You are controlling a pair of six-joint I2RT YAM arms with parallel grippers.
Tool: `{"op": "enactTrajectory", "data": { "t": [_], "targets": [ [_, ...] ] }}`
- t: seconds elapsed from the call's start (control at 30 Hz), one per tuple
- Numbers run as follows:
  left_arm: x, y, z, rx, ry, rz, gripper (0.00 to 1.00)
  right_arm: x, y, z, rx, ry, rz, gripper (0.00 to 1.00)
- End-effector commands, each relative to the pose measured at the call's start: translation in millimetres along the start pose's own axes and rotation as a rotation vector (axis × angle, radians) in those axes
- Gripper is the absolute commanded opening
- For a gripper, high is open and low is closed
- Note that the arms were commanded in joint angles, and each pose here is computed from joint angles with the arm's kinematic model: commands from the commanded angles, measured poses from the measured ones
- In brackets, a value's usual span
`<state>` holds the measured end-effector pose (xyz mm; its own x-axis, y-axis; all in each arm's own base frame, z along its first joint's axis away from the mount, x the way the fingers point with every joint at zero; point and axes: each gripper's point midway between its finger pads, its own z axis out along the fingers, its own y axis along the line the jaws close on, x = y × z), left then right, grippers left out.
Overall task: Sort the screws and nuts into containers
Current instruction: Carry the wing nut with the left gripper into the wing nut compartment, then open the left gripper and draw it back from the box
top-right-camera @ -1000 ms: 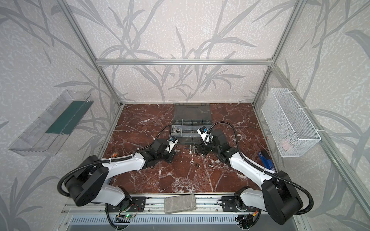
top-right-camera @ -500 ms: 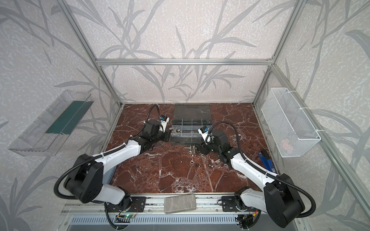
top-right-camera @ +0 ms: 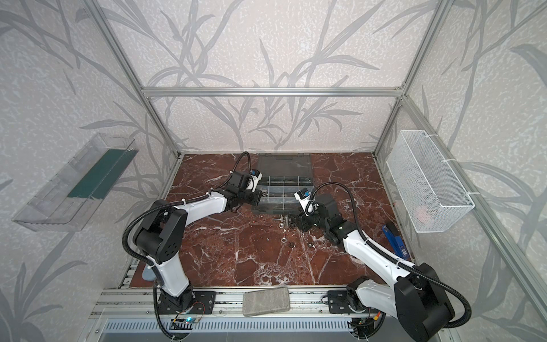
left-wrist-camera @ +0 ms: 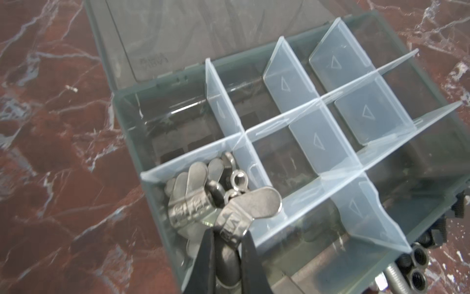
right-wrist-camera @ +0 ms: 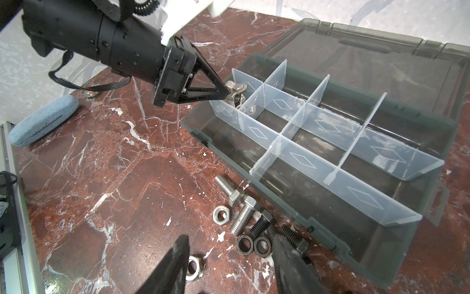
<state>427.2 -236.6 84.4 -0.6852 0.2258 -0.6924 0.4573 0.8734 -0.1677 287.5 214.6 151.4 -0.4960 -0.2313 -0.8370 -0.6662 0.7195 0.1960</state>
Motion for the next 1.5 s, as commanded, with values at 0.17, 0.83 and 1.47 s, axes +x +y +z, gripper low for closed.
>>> {"op": "enactTrajectory", "data": {
  "t": [0.17,0.83,1.47],
  "targets": [
    [-19.8,-4.7,3.8,0.037,-0.048,0.005,0.0,5.2,-2.6,-8.3,0.023,0.005,0.006,0.54],
    [-30.1,2.2,-10.2,-0.007,-0.077,-0.003,0.49,4.1,-0.6,-12.2,0.019,0.005,0.001,0.55],
    [-24.0,-6.7,-111.2,0.023,-0.273,-0.265,0.68,1.5,4.1,-13.1,-0.003,0.049,0.069,0.57]
  ]
}}
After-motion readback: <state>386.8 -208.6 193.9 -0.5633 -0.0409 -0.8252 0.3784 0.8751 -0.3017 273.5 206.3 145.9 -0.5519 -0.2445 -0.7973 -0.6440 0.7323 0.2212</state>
